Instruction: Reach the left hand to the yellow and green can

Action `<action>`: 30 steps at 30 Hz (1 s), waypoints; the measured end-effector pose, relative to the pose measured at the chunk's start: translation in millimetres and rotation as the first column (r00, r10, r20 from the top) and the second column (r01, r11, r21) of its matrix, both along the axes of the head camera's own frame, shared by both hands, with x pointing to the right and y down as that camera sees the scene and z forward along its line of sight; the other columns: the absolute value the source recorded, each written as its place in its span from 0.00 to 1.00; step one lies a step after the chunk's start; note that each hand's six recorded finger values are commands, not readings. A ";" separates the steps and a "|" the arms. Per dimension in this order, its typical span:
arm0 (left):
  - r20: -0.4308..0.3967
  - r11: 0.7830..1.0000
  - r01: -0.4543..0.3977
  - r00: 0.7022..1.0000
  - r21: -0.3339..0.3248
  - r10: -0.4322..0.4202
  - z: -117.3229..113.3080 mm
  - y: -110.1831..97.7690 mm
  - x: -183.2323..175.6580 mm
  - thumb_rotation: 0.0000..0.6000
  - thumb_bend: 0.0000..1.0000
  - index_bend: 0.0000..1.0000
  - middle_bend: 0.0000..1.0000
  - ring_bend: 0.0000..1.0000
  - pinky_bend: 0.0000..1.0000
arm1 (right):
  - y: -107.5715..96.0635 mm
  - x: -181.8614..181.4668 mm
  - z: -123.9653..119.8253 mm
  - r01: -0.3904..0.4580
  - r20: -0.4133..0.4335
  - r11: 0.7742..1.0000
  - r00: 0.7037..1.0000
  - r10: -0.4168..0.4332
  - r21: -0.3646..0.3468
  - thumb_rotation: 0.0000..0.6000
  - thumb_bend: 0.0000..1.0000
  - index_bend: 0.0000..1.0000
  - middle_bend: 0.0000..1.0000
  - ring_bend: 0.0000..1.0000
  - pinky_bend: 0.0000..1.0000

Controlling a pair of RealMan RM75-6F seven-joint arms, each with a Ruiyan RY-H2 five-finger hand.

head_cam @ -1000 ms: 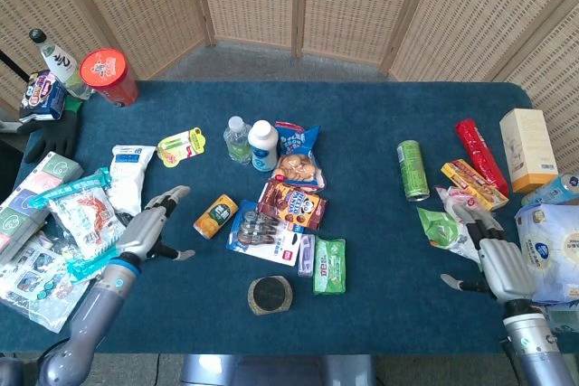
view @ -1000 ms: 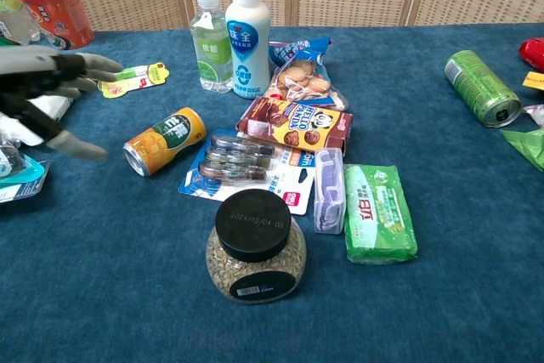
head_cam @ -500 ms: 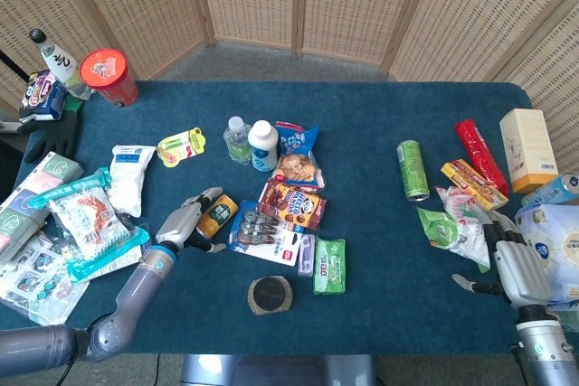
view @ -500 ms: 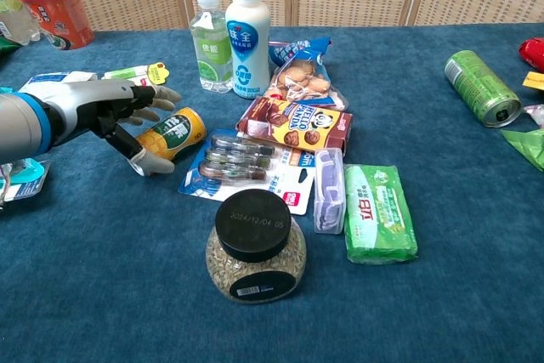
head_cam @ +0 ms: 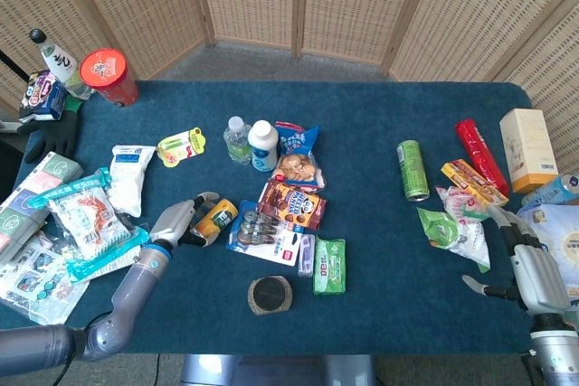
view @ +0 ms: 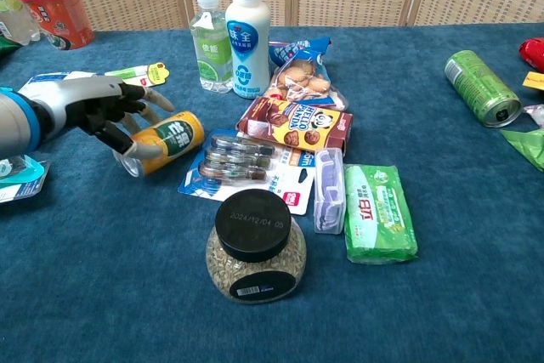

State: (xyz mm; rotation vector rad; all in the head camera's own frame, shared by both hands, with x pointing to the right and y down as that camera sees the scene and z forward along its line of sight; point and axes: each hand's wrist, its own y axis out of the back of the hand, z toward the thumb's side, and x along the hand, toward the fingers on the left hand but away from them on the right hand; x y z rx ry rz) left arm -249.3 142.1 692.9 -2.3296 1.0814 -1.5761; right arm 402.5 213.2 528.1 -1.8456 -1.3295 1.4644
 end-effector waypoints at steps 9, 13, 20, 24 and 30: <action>-0.047 0.993 0.078 0.996 0.090 -0.074 -42.9 -9.2 -27.0 1.00 0.60 0.19 0.38 0.57 0.58 | 0.5 -5.3 0.6 0.014 0.007 1.000 1.000 -0.014 0.005 1.00 0.09 0.00 0.04 0.00 0.00; -0.077 0.980 0.114 0.992 0.161 -0.103 -73.5 -12.4 -41.7 1.00 0.59 0.19 0.38 0.56 0.57 | 0.9 -9.5 7.6 0.028 0.016 1.000 0.999 -0.028 -0.005 1.00 0.09 0.00 0.04 0.00 0.00; -0.136 0.936 0.183 0.980 0.300 -0.148 -128.2 -15.0 -66.6 1.00 0.58 0.19 0.38 0.55 0.56 | -3.0 -20.7 20.3 0.057 0.041 0.998 0.998 -0.057 -0.009 1.00 0.09 0.00 0.04 0.00 0.00; -0.186 0.904 0.224 0.969 0.365 -0.165 -151.6 -15.9 -75.8 1.00 0.57 0.19 0.38 0.54 0.54 | -2.6 -26.3 24.6 0.070 0.047 0.998 0.997 -0.069 -0.009 1.00 0.09 0.00 0.04 0.00 0.00; -0.221 0.883 0.250 0.960 0.398 -0.172 -169.5 -12.0 -84.0 1.00 0.57 0.19 0.38 0.54 0.54 | -2.0 -28.5 25.7 0.075 0.045 0.997 0.996 -0.074 -0.013 1.00 0.09 0.00 0.04 0.00 0.00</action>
